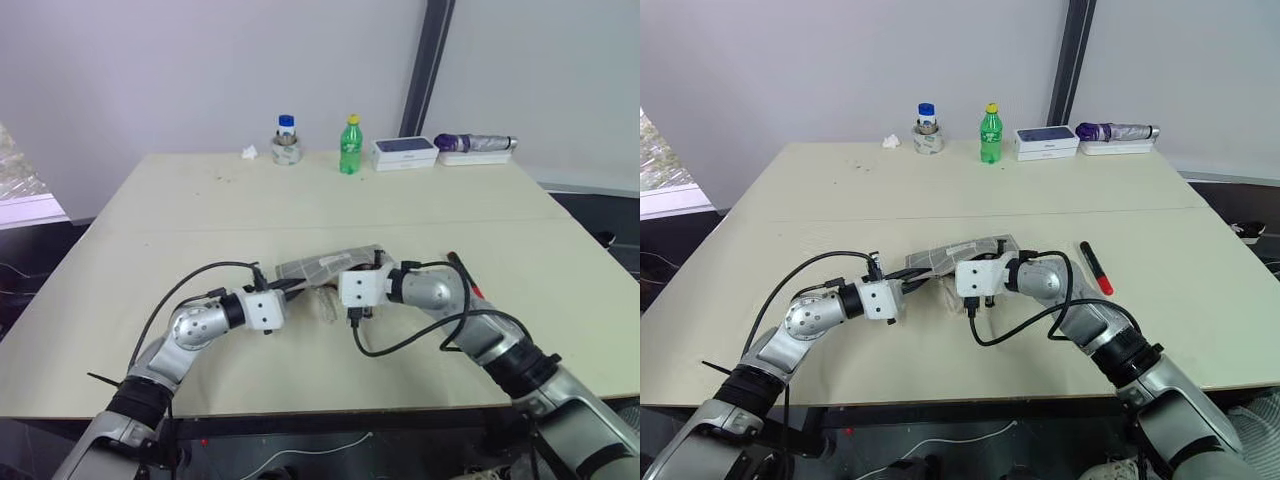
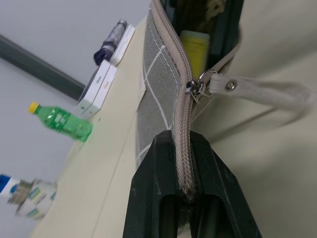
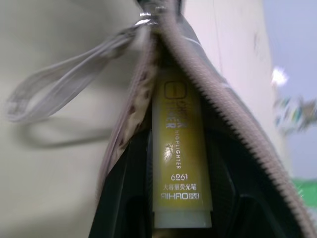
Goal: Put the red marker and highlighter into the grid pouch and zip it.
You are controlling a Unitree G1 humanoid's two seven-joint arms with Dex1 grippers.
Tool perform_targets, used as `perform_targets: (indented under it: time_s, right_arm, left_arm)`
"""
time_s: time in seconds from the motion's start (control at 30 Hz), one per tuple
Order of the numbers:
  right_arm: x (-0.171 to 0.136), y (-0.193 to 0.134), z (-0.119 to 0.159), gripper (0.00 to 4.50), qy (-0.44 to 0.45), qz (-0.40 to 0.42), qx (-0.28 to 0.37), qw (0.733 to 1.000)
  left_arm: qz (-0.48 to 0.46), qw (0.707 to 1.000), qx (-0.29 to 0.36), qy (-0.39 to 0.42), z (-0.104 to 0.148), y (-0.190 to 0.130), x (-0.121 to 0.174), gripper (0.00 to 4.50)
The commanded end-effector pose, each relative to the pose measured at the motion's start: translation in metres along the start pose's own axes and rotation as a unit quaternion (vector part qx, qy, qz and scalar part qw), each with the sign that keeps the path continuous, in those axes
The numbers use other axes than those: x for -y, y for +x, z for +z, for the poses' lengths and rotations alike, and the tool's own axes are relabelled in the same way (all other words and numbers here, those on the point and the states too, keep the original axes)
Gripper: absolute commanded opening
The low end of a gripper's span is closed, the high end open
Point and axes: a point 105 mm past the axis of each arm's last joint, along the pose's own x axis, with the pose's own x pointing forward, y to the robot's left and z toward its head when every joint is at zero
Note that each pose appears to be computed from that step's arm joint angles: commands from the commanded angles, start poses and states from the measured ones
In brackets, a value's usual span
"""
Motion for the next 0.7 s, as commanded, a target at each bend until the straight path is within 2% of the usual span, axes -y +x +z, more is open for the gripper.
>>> perform_targets:
  time_s: [0.03, 0.1, 0.13, 0.27, 0.3, 0.47, 0.57, 0.67, 0.7]
  right_arm:
    - [0.012, 0.004, 0.016, 0.90, -0.016, -0.018, 0.041, 0.999]
    - [0.008, 0.001, 0.012, 1.96, -0.011, -0.012, 0.042, 0.999]
    - [0.007, -0.002, 0.011, 2.34, -0.007, -0.011, 0.045, 0.999]
    - [0.010, -0.013, 0.012, 4.30, 0.049, -0.030, 0.057, 0.997]
    - [0.014, -0.017, 0.016, 4.47, 0.076, -0.040, 0.068, 0.994]
    - [0.024, -0.048, 0.023, 4.47, 0.210, -0.081, 0.115, 0.967]
    - [0.015, -0.081, 0.003, 4.47, 0.305, -0.111, 0.102, 0.940]
    - [0.003, -0.106, -0.024, 4.47, 0.367, -0.152, 0.059, 0.916]
    - [-0.002, -0.116, -0.039, 4.47, 0.371, -0.170, 0.019, 0.913]
  left_arm:
    - [0.043, 0.999, -0.012, 0.005, -0.006, -0.008, -0.027, 0.00]
    - [0.048, 0.999, -0.020, 0.006, -0.010, -0.012, -0.031, 0.00]
    - [0.051, 0.998, -0.023, 0.005, -0.011, -0.013, -0.032, 0.00]
    - [0.055, 0.998, -0.034, 0.003, -0.016, -0.017, -0.032, 0.00]
    - [0.055, 0.998, -0.037, 0.003, -0.018, -0.018, -0.031, 0.00]
    - [0.063, 0.997, -0.047, -0.002, -0.024, -0.022, -0.030, 0.00]
    - [0.060, 0.997, -0.049, -0.001, -0.025, -0.022, -0.027, 0.00]
    - [0.061, 0.997, -0.049, -0.005, -0.027, -0.022, -0.025, 0.00]
    - [0.060, 0.997, -0.049, -0.006, -0.027, -0.021, -0.023, 0.00]
